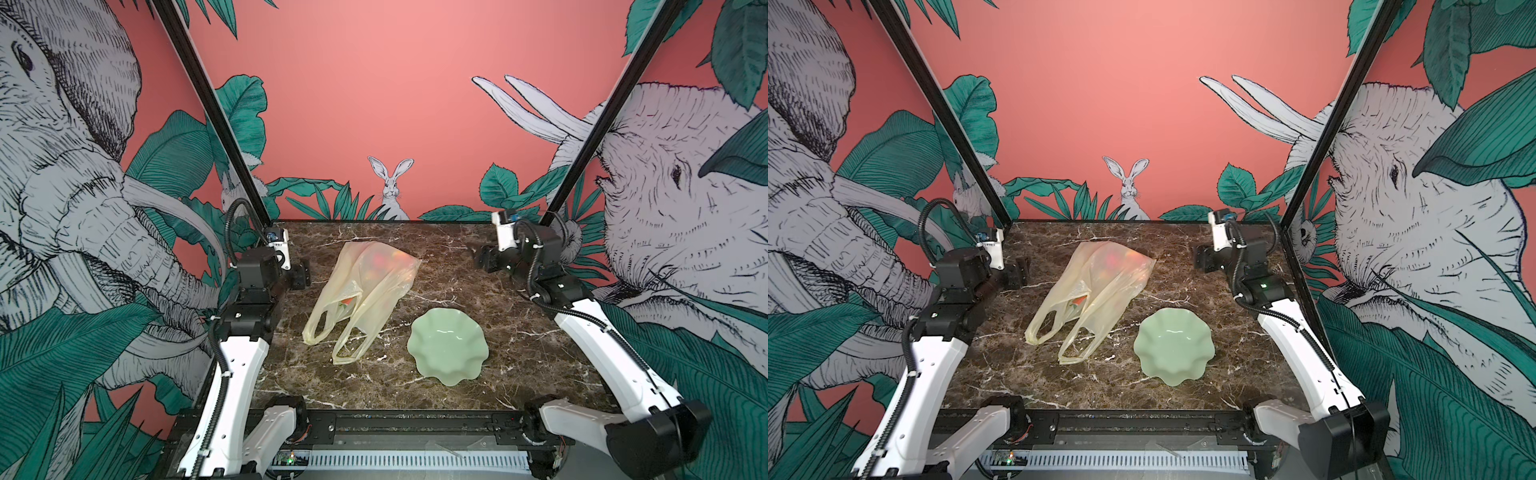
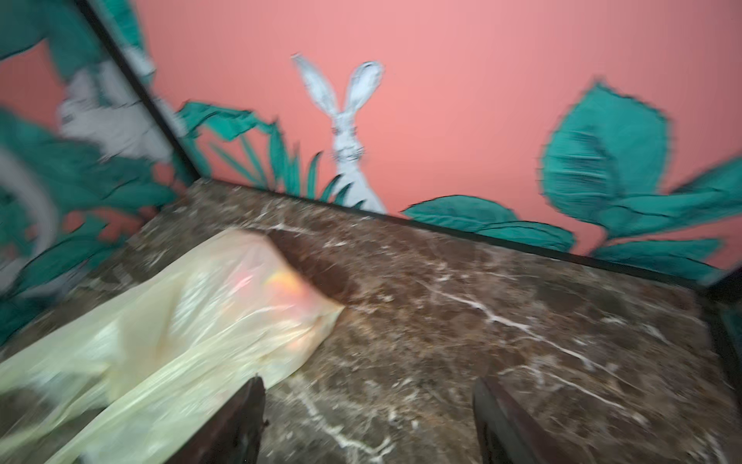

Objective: Take fruits out of the plastic bag
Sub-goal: Adjust the plastic bag at the center of the board.

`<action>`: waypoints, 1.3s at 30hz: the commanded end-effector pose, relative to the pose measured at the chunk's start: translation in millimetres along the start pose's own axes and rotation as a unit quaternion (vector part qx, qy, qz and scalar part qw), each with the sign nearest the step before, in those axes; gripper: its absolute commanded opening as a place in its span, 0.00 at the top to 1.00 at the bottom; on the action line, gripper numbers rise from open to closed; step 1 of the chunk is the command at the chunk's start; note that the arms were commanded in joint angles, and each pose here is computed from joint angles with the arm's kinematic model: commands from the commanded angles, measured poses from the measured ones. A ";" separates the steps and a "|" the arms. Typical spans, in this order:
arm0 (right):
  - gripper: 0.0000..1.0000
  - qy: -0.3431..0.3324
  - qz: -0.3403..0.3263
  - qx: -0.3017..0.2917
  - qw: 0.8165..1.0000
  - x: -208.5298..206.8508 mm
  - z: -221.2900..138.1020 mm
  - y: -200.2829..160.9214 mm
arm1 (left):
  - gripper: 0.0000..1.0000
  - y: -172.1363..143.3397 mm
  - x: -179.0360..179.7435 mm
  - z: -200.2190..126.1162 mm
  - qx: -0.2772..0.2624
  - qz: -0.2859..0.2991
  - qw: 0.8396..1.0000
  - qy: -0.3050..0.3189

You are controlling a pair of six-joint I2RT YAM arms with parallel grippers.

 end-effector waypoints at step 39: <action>0.41 0.270 0.071 0.177 0.944 220.8 49.4 -30.9 | 1.00 -103.0 -30.9 -3.1 0.295 -0.176 0.936 -0.075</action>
Point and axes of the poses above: each gripper's point midway between its finger pads, its own z axis out along the fingers, its own x axis along the line the jaws close on, y = z × x, the point moved 4 cm from there along -z, back along the fingers, and after that the axes turned 11 degrees about -z, right-handed, at the moved point
